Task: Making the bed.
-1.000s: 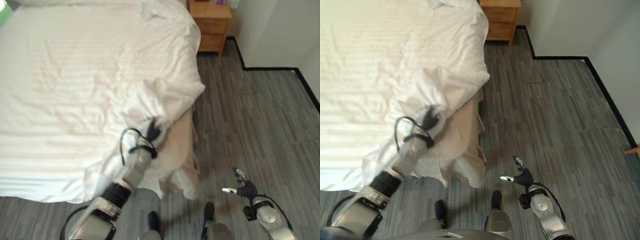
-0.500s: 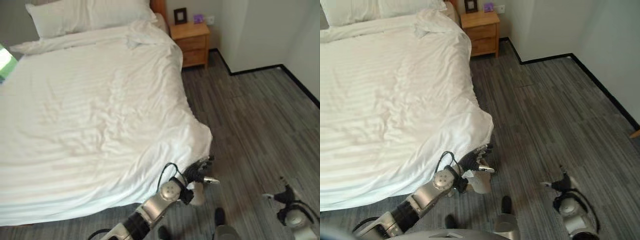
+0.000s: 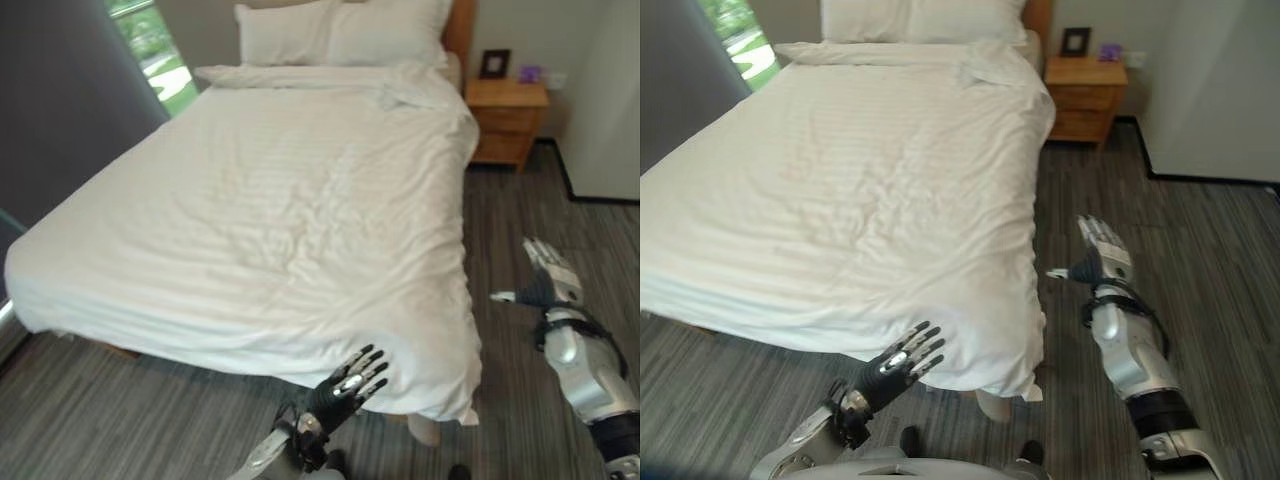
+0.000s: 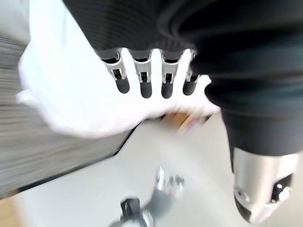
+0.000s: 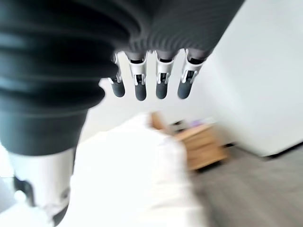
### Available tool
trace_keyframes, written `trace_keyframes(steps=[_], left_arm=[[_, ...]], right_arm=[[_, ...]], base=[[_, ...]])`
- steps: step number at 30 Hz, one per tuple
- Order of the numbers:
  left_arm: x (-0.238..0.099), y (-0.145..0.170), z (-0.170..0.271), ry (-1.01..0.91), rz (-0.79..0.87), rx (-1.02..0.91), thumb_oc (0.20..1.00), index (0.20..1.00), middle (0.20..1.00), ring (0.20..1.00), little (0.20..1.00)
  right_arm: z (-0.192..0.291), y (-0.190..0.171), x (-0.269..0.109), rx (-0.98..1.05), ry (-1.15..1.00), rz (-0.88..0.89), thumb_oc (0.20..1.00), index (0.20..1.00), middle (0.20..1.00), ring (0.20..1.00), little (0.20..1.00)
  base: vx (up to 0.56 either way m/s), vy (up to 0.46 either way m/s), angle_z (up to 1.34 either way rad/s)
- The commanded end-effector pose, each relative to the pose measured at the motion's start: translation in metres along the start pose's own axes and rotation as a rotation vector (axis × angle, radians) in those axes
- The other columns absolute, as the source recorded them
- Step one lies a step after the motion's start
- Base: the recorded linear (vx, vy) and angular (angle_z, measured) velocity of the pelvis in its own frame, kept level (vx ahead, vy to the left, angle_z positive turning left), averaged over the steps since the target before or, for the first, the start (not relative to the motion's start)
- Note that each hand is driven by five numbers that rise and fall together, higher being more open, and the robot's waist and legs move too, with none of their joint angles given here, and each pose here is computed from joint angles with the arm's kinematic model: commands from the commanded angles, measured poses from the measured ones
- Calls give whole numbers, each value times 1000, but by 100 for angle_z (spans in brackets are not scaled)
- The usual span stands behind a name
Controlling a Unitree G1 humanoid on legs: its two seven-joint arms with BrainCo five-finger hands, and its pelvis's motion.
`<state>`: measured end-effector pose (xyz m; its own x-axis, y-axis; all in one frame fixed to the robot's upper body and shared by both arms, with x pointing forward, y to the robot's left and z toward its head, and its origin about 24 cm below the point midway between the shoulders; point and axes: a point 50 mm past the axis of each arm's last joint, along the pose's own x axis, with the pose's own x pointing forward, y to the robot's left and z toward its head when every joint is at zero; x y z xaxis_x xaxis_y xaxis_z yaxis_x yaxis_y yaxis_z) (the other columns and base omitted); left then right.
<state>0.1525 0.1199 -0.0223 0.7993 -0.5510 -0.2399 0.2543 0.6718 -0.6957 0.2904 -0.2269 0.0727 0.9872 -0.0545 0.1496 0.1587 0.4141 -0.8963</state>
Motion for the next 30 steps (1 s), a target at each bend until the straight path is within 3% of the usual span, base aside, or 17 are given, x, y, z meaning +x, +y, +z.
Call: trace_keyframes(steps=[1, 2, 9, 12, 17, 20, 21, 26, 30], left_arm=[[5, 0, 26, -144, 47, -47, 1000, 1000, 1000, 1000, 1000], [0, 4, 22, -137, 74, -76, 1000, 1000, 1000, 1000, 1000], [-10, 22, 25, -154, 183, -158, 1000, 1000, 1000, 1000, 1000], [-5, 28, 31, -182, 208, -175, 1000, 1000, 1000, 1000, 1000], [5, 32, 28, -178, 229, -195, 1000, 1000, 1000, 1000, 1000], [6, 33, 17, -148, 235, -212, 1000, 1000, 1000, 1000, 1000], [6, 33, 11, -153, 247, -244, 1000, 1000, 1000, 1000, 1000], [7, 26, 14, -168, 232, -207, 1000, 1000, 1000, 1000, 1000], [14, 14, 22, -183, 174, -165, 1000, 1000, 1000, 1000, 1000]], right_arm=[[34, 9, 25, 468, -18, 6, 448, 448, 448, 448, 448], [37, 10, 29, 547, -6, 8, 200, 200, 200, 200, 200], [69, 38, 48, 1576, 143, -29, 200, 200, 200, 200, 200], [63, 45, 47, 1754, 209, -63, 200, 200, 200, 200, 200], [20, 64, 23, 1740, 399, -136, 200, 200, 200, 200, 200], [-21, 80, -12, 1663, 555, -169, 200, 200, 200, 200, 200], [-48, 89, -41, 1596, 658, -183, 200, 200, 200, 200, 200], [-90, 90, -85, 1359, 818, -189, 200, 200, 200, 200, 200], [-112, 93, -117, 1314, 936, -224, 200, 200, 200, 200, 200]], base=[[30, 4, 43], [19, 8, 50], [-2, 14, 57], [-65, 47, 44], [-61, 97, 2], [-49, 143, -29], [4, 98, -25], [8, 78, -33], [32, 18, -33]])
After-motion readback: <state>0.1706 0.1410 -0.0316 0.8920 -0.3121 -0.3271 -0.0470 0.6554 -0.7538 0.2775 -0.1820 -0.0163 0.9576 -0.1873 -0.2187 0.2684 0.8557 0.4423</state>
